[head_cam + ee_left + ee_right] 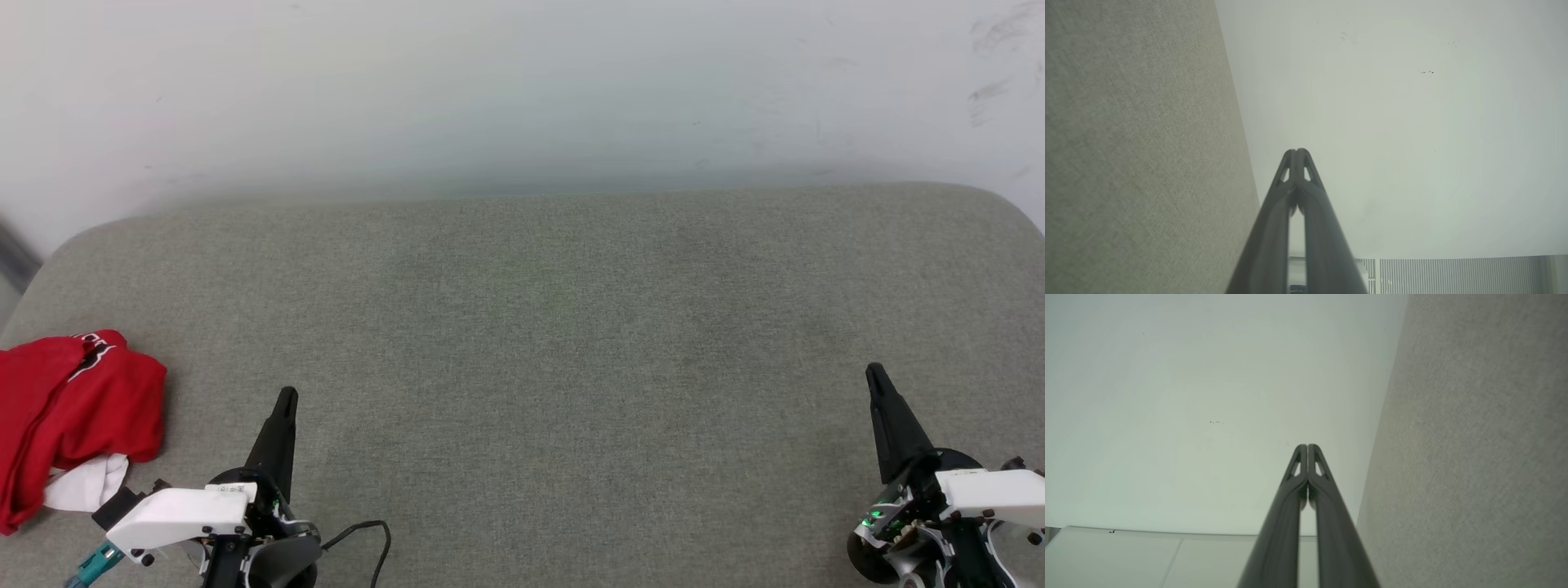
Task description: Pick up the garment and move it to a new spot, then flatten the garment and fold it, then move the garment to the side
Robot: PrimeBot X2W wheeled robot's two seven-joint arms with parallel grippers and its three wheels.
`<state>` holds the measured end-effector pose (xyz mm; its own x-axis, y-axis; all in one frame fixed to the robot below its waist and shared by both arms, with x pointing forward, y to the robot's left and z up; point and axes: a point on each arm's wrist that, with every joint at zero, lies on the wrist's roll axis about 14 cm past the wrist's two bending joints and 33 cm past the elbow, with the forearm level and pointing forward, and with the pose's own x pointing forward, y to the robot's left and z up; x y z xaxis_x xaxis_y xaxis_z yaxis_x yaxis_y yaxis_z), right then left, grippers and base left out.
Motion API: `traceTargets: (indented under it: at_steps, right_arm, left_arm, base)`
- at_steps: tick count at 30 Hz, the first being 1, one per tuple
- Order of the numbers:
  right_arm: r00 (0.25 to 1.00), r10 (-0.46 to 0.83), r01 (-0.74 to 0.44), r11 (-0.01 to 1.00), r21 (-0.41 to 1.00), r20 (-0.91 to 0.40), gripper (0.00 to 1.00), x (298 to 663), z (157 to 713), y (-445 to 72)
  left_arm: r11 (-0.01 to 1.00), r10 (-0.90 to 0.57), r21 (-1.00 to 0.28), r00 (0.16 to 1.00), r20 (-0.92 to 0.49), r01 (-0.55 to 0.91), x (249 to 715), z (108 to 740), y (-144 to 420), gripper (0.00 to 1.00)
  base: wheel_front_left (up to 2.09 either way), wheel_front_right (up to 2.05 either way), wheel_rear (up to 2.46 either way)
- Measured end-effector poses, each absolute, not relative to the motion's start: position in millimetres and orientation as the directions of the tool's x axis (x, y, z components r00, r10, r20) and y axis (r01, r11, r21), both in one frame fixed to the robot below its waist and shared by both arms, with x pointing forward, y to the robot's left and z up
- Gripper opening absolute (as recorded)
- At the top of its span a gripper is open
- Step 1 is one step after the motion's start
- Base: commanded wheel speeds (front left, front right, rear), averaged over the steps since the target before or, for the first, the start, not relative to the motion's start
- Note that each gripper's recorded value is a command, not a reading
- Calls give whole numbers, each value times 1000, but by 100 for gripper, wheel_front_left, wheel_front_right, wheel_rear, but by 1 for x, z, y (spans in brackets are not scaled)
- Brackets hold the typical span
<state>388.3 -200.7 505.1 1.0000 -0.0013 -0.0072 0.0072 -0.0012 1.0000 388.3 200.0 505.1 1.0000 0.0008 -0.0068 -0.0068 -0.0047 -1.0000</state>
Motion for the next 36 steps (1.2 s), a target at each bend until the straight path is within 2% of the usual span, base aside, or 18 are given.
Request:
traceTargets:
  at_steps: [26,27,31,36]
  right_arm:
    - [1000,-1,12,-2,1000,-12,0,388,504,-201]
    - [1000,-2,25,-3,1000,-25,100,386,499,-201]
    - [996,-8,86,-7,996,-86,100,376,479,-202]
    - [997,-24,73,-2,997,-73,100,377,483,-203]
  left_arm:
    - [-5,1,-1000,1000,-11,-11,388,504,200,0]
    - [-7,1,-1000,1000,-23,-23,386,500,200,100]
    - [-13,1,-996,996,-84,-84,376,479,198,100]
    - [-10,4,-997,997,-71,-71,378,483,194,100]
  base:
    - [0,0,0]
    - [0,0,0]
    - [0,0,0]
    - [0,0,0]
